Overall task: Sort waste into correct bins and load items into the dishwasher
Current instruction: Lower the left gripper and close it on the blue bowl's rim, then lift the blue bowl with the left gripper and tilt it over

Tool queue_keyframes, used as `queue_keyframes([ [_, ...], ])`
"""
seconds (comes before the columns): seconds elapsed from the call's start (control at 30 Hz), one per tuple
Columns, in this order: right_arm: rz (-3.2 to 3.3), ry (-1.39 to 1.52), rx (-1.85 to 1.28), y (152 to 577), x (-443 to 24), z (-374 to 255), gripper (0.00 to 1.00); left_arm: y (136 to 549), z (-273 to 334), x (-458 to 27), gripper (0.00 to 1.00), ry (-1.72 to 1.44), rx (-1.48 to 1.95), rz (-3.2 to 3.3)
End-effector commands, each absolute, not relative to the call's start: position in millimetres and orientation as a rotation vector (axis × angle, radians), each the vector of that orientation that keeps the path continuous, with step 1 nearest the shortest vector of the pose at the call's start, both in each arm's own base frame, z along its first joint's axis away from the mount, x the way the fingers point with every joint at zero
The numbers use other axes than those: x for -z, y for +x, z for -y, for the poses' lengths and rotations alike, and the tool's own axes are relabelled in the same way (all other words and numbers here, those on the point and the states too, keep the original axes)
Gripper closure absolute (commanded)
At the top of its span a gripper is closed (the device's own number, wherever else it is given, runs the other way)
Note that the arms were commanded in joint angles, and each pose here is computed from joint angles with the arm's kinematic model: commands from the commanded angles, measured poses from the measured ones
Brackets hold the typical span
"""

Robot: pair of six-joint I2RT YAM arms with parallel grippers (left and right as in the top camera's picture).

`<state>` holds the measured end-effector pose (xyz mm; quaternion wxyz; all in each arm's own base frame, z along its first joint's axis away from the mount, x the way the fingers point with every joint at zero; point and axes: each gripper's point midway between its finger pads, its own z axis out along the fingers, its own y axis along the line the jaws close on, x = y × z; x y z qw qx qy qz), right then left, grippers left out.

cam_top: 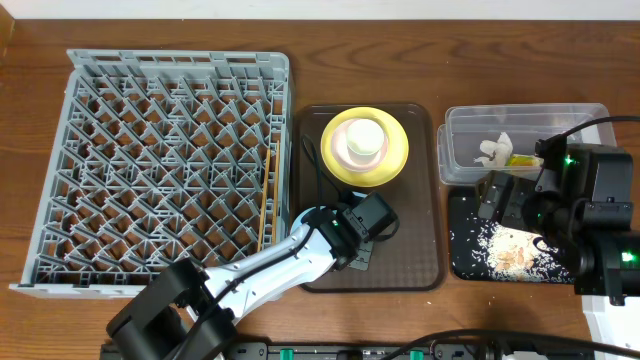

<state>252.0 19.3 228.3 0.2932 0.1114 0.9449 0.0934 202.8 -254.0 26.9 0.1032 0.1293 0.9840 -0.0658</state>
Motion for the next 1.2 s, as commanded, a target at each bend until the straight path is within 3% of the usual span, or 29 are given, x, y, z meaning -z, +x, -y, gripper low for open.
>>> queue_keyframes([
  [0.0,-2.518,0.311,-0.241,251,-228,-18,0.01,199,247,-23,0.92,0.357,0.159,-2.935],
  [0.3,-2.518,0.311,-0.241,251,-228,-18,0.01,205,254,-43,0.92,0.410,0.200,-2.888],
  [0.67,-2.518,0.311,-0.241,251,-228,-18,0.01,218,266,-144,0.92,0.486,0.375,-2.736],
  [0.93,-2.518,0.311,-0.241,251,-228,-18,0.01,231,260,-209,0.92,0.501,0.752,-2.734],
  [1.17,-2.518,0.311,-0.241,251,-228,-18,0.01,275,226,-245,0.92,0.280,1.126,-2.643],
])
